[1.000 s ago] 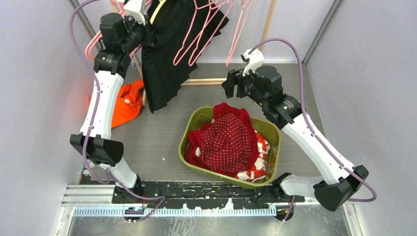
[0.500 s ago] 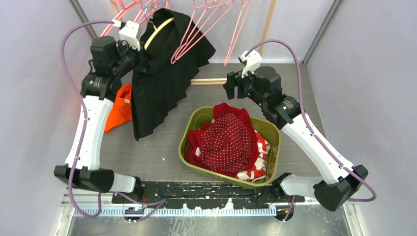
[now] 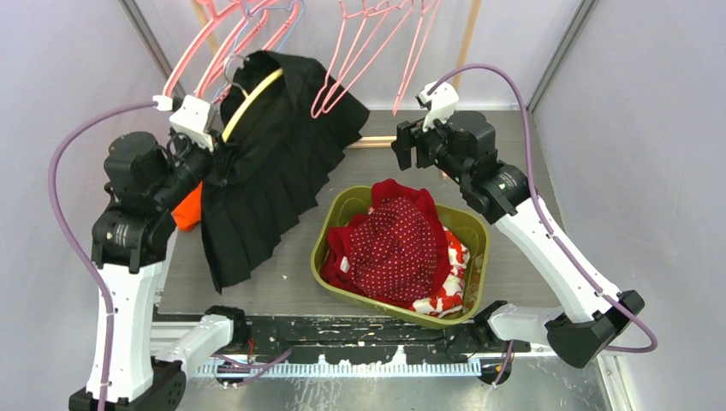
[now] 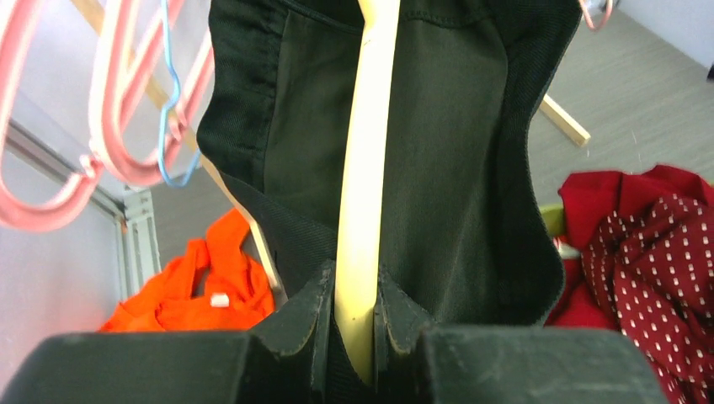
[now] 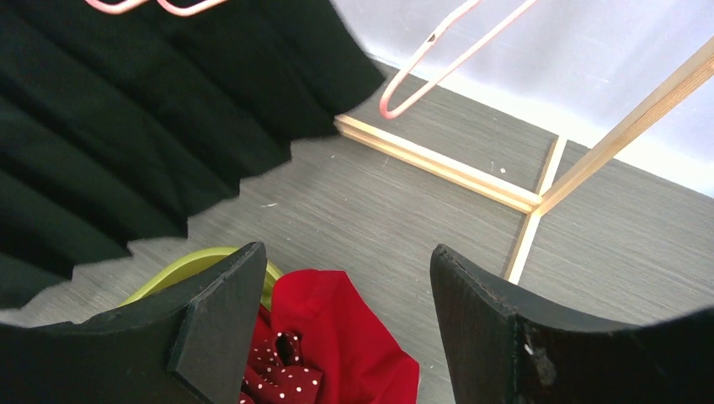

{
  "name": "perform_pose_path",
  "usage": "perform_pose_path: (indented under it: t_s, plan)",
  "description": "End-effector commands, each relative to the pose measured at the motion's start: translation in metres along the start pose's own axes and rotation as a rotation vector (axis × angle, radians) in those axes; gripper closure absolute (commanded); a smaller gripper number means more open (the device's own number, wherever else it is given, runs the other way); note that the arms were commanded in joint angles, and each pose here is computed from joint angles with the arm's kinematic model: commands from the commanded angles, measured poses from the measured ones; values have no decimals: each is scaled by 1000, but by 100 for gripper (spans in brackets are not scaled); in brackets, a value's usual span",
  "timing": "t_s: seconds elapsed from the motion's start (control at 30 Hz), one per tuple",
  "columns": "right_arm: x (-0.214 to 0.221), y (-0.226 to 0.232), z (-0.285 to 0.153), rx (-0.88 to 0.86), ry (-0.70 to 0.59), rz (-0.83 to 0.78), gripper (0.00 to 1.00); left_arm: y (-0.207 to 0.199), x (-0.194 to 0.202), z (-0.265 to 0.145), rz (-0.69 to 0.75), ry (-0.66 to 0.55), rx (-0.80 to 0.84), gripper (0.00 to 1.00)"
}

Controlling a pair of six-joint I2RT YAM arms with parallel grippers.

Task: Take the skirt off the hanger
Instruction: Pick up the hanger from the clothesline.

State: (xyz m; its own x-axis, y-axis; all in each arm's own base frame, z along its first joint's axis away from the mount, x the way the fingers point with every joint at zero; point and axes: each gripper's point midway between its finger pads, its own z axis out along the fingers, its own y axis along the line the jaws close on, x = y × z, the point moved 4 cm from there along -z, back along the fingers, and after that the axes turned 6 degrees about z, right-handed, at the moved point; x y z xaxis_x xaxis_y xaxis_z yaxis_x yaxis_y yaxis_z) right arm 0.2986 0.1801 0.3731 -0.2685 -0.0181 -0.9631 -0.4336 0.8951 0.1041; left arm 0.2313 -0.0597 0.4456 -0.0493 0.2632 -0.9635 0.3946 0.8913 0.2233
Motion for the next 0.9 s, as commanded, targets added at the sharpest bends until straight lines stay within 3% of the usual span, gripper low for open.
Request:
perform_pose_path:
  t_s: [0.0,0.27,0.6,0.87]
  plan:
    - [-26,7,-9,-18,-72,-3,25,-6,-5,-26,2,-60,-8,100]
    - [-27,15,-3,-41,-63,6,27,-15,-2,-97,52,-60,-60,100]
    - [-24,26,2,-55,-35,-39,28,-31,4,-144,49,-105,-55,100]
    - [-22,31,0,-65,-20,-51,29,-72,-8,-152,1,-209,213,100]
